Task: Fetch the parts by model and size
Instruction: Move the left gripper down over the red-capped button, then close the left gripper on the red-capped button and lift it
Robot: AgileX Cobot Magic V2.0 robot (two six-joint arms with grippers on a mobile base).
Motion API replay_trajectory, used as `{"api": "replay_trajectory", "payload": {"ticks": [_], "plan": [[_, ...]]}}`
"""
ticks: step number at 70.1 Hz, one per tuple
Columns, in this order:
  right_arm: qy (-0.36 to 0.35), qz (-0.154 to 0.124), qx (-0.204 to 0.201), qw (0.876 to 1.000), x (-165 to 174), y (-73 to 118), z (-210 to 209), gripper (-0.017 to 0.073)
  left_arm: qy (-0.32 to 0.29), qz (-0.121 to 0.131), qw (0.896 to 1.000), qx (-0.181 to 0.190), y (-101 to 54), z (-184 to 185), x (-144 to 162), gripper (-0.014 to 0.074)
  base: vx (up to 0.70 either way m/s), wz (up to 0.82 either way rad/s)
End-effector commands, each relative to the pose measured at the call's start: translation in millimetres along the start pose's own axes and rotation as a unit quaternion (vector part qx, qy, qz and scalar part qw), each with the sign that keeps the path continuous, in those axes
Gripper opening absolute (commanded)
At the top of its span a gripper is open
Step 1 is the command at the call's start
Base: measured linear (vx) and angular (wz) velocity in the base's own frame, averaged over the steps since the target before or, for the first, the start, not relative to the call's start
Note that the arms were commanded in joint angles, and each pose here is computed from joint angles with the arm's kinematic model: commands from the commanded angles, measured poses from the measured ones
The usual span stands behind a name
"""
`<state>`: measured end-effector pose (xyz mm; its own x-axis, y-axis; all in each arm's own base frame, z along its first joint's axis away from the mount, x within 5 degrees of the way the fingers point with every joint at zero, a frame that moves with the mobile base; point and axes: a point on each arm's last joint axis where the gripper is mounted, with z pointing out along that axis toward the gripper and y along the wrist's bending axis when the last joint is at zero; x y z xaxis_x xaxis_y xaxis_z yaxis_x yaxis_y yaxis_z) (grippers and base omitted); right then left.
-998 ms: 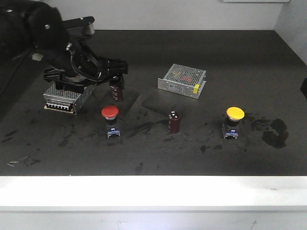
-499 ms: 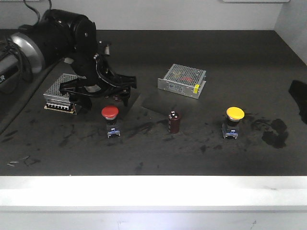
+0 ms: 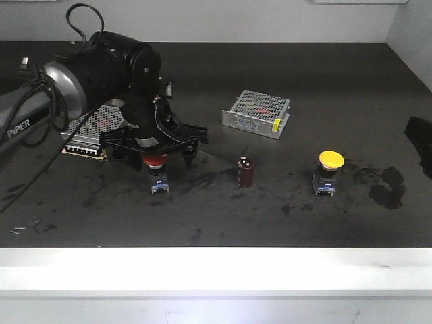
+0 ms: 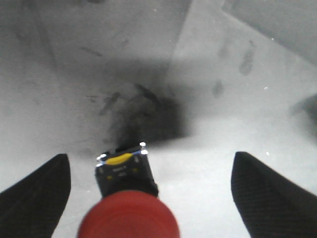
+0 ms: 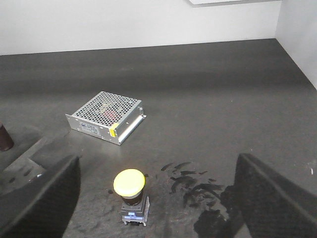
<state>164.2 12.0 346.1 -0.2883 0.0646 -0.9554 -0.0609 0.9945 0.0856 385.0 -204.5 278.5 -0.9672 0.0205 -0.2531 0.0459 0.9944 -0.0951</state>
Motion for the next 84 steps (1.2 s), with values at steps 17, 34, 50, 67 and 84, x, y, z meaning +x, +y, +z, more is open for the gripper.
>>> {"api": "replay_trajectory", "payload": {"ticks": [17, 34, 50, 67, 84], "plan": [[-0.051, -0.005, -0.001, 0.999, -17, 1.2, -3, 0.0594, -0.024, -0.01, 1.0, 0.004, -0.9, -16, -3, 0.0593, 0.0, 0.0], [-0.05, -0.019, -0.015, 0.998, -17, 6.1, -3, 0.0594, -0.023, -0.01, 1.0, 0.004, -1.0, -15, -3, 0.0585, 0.0, 0.0], [-0.049, -0.024, -0.023, 0.998, -16, 9.0, -4, 0.0594, -0.023, -0.01, 1.0, 0.004, -1.0, -15, -3, 0.0493, 0.0, 0.0], [-0.049, -0.025, -0.022, 0.998, -16, 9.0, -4, 0.0594, -0.024, -0.009, 1.0, 0.0, -0.1, -15, -3, 0.0185, 0.0, 0.0], [-0.049, -0.025, -0.022, 0.998, -16, 9.0, -4, 0.0594, -0.025, 0.029, 0.999, -0.001, 0.0, -15, -3, -0.0008, 0.0, 0.0]]}}
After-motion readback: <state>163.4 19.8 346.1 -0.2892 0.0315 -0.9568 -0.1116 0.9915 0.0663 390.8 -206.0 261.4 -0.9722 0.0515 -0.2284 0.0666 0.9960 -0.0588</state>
